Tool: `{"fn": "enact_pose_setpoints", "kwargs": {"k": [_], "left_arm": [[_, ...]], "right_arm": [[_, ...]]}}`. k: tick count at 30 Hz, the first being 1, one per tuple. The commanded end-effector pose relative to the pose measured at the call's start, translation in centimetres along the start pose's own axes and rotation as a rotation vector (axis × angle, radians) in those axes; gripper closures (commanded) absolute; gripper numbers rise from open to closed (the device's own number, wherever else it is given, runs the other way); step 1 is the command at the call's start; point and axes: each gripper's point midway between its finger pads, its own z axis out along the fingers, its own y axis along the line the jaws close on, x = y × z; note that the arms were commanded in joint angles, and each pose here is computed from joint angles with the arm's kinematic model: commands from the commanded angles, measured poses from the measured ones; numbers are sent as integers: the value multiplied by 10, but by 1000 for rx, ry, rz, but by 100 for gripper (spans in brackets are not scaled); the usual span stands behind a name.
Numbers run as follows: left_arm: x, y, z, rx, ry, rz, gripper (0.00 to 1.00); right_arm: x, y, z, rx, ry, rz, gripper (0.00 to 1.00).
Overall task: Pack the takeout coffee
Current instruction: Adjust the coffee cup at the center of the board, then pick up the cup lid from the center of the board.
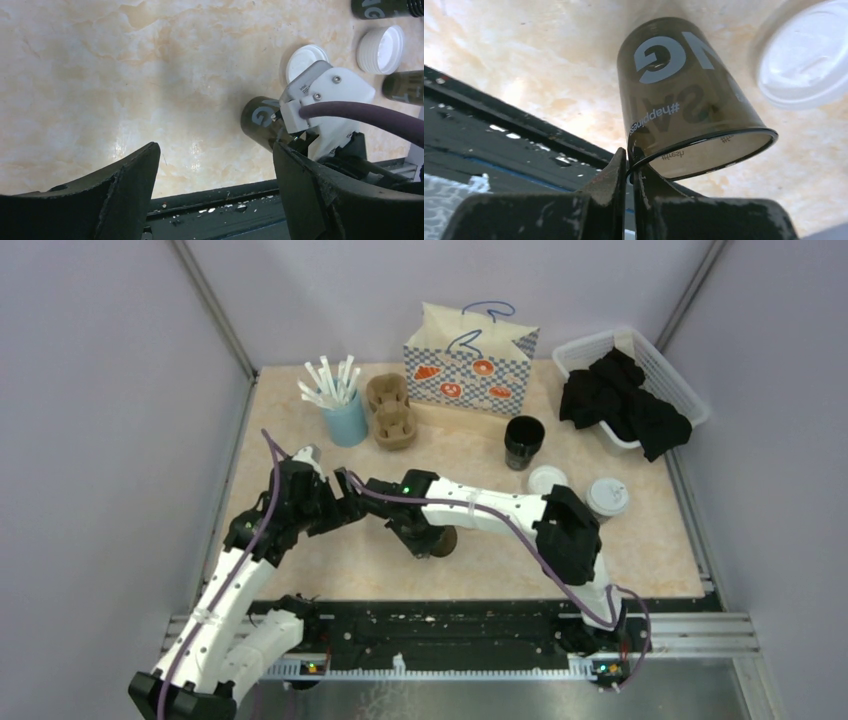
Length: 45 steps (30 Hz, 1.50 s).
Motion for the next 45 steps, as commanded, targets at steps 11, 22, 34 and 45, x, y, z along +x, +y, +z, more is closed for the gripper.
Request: {"fn": "enact_pose_setpoints", "kwargs": {"k": [11,22,34,45], "left_arm": [[-20,-20,-13,81,-90,13,10],[-23,-59,-12,285,-66,66,7],[-6,-96,10,472,151,54,12],[-4,-97,11,475,160,53,14]], "right_arm": [[-22,2,-51,-25,-67,-77,50],[-51,-148,-106,-316,-367,475,34],[-30,-221,22,-239,-275,626,46],[-8,-219,57,-111,-217,629,68]]}}
